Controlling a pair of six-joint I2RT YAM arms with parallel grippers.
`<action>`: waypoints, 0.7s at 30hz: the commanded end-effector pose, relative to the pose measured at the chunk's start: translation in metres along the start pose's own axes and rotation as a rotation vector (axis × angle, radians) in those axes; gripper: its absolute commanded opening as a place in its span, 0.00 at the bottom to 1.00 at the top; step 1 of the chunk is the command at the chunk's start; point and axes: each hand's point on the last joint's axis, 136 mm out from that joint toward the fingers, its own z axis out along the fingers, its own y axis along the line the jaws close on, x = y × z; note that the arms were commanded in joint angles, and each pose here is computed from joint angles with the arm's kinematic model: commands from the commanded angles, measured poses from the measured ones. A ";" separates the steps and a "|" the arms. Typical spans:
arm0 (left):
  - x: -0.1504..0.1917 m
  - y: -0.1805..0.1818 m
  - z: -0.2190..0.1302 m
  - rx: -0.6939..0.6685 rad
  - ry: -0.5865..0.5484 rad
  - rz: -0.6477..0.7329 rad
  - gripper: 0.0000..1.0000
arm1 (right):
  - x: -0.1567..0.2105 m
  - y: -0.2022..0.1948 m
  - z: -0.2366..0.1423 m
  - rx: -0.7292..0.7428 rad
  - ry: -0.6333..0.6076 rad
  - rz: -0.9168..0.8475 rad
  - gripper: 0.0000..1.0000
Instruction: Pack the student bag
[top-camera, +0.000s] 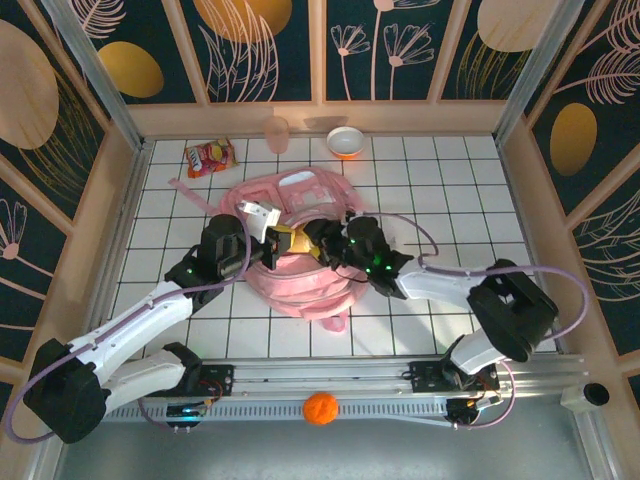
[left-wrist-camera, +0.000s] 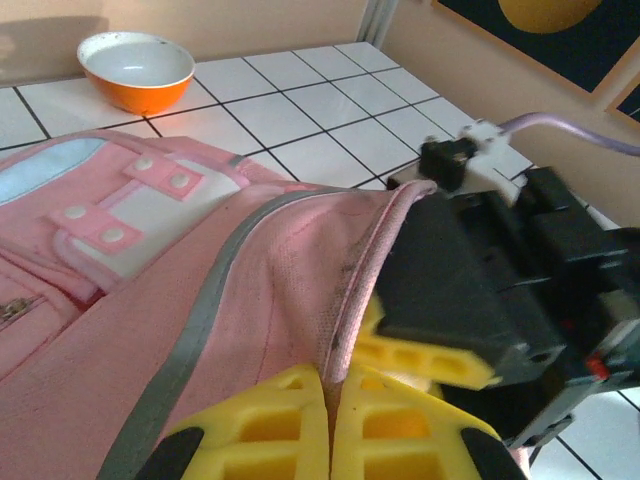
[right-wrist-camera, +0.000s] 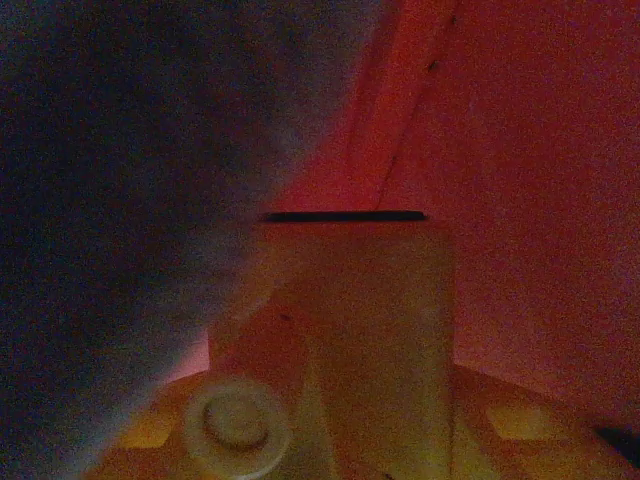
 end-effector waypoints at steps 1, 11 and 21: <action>-0.070 -0.035 -0.021 0.116 -0.230 0.085 0.00 | 0.007 0.014 0.009 -0.048 0.033 0.015 0.59; -0.064 -0.017 -0.023 0.010 -0.214 0.105 0.00 | -0.007 -0.035 -0.034 0.272 -0.030 -0.105 0.68; -0.056 -0.013 -0.016 0.003 -0.188 0.115 0.00 | -0.019 -0.031 -0.064 0.342 -0.114 -0.171 0.54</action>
